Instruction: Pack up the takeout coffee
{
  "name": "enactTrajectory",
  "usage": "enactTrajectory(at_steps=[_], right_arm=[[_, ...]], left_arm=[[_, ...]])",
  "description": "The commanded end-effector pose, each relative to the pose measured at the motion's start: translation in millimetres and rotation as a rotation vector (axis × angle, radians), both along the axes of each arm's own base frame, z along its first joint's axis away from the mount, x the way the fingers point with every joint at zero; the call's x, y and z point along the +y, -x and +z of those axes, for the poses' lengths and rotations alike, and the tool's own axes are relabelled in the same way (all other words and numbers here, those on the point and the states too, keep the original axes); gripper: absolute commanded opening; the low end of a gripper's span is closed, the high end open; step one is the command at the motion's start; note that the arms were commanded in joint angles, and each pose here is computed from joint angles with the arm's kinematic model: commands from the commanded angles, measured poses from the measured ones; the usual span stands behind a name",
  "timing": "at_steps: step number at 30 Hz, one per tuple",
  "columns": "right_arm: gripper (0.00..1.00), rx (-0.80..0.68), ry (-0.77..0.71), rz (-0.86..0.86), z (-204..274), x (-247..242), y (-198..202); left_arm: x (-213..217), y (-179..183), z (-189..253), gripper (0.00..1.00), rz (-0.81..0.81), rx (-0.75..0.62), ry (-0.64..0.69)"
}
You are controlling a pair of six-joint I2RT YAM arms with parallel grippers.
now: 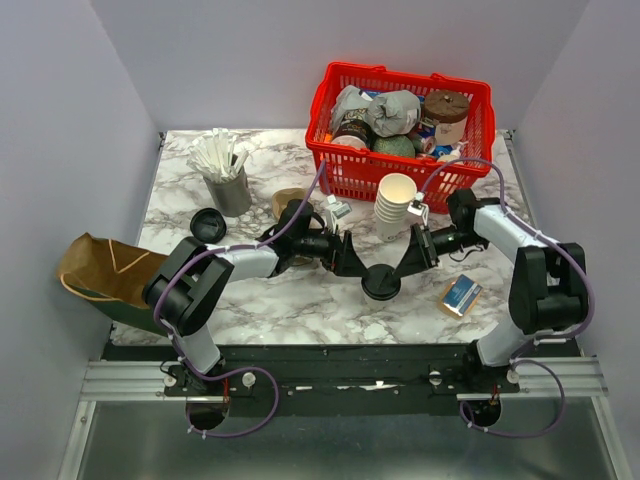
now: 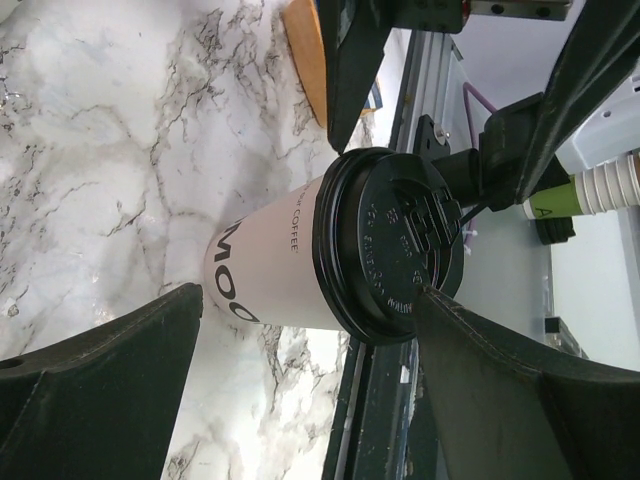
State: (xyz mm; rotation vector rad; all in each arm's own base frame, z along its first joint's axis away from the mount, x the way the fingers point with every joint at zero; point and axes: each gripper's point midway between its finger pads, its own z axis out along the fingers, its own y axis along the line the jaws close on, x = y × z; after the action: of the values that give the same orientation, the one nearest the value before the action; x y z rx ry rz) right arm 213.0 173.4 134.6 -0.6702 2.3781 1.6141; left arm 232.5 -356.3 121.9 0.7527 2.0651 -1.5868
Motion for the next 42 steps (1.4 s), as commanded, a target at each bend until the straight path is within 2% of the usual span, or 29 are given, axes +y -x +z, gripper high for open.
enactTrajectory(at_steps=[1,2,7,14,17,25,34,42], right_arm=[[1.00,-0.005,-0.020,0.030,2,-3,10],[1.00,-0.054,-0.015,0.028,1,-4,6],[1.00,-0.083,0.035,-0.029,3,-7,4],[0.99,-0.193,0.215,-0.158,-4,-23,-15],[0.96,-0.177,0.288,-0.198,-8,-31,-18],[0.94,-0.158,0.270,-0.096,-15,-21,-4],[0.91,-0.130,0.332,-0.063,-28,-15,2],[0.84,-0.096,0.419,-0.090,-43,-25,2]], left_arm=[[-1,-3,8,0.94,-0.012,-0.031,0.019],[-2,-4,9,0.94,-0.012,-0.032,0.020],[-3,-6,8,0.94,-0.006,-0.032,0.018],[-6,-9,11,0.94,-0.001,-0.032,0.023],[-6,-10,10,0.94,0.000,-0.028,0.021],[-7,-11,6,0.94,0.001,-0.027,0.019],[-12,-7,0,0.93,0.011,-0.011,0.024],[-7,-7,-20,0.90,0.015,0.003,-0.041]])
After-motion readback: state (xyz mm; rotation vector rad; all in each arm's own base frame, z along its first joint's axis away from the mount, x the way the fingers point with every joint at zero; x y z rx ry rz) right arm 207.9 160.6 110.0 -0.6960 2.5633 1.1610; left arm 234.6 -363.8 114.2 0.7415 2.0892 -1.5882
